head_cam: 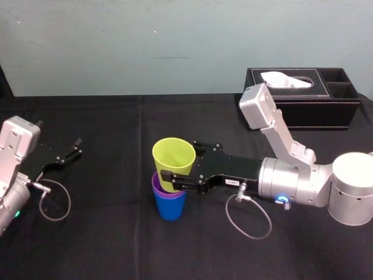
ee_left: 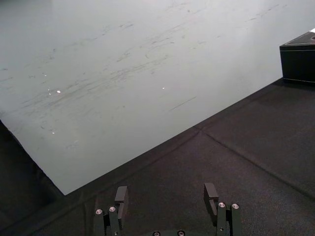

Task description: Stack the three plastic cups sequentially using one hand.

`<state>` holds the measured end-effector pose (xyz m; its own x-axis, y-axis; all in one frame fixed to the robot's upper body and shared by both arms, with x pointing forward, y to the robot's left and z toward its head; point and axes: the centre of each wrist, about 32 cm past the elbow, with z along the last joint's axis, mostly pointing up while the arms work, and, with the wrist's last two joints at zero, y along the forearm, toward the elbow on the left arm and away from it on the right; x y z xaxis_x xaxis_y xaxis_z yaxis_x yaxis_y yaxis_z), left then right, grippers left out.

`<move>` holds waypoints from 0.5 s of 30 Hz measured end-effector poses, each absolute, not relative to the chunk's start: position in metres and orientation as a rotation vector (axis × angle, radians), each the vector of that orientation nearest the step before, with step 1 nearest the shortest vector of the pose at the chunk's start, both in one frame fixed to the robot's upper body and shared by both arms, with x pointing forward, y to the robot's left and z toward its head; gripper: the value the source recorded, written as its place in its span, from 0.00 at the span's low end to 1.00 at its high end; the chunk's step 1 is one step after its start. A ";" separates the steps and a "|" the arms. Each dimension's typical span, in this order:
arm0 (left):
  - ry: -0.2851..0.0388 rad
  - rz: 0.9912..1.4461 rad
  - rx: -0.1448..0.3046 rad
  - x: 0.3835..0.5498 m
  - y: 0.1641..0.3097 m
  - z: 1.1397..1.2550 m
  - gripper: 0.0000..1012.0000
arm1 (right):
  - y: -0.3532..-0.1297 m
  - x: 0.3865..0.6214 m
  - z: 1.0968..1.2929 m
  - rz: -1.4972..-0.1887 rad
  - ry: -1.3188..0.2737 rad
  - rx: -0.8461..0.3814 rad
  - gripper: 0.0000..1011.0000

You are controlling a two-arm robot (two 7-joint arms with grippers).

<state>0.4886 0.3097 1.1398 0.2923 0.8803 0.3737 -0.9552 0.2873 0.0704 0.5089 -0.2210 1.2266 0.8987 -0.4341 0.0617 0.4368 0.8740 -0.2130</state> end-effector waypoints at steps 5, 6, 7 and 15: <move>-0.285 1.248 0.305 0.489 0.310 1.140 1.00 | -0.220 0.509 1.226 -0.454 -0.011 -0.225 0.73; -0.285 1.248 0.304 0.489 0.310 1.140 1.00 | -0.219 0.510 1.225 -0.454 -0.010 -0.226 0.73; -0.285 1.248 0.304 0.489 0.310 1.140 1.00 | -0.219 0.510 1.225 -0.454 -0.010 -0.226 0.73; -0.285 1.248 0.304 0.489 0.310 1.140 1.00 | -0.219 0.511 1.222 -0.454 -0.005 -0.230 0.73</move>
<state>0.4886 0.3097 1.1398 0.2923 0.8803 0.3738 -0.9553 0.2873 0.0703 0.5107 -0.2189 1.2223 0.8991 -0.4341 0.0562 0.4353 0.8732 -0.2193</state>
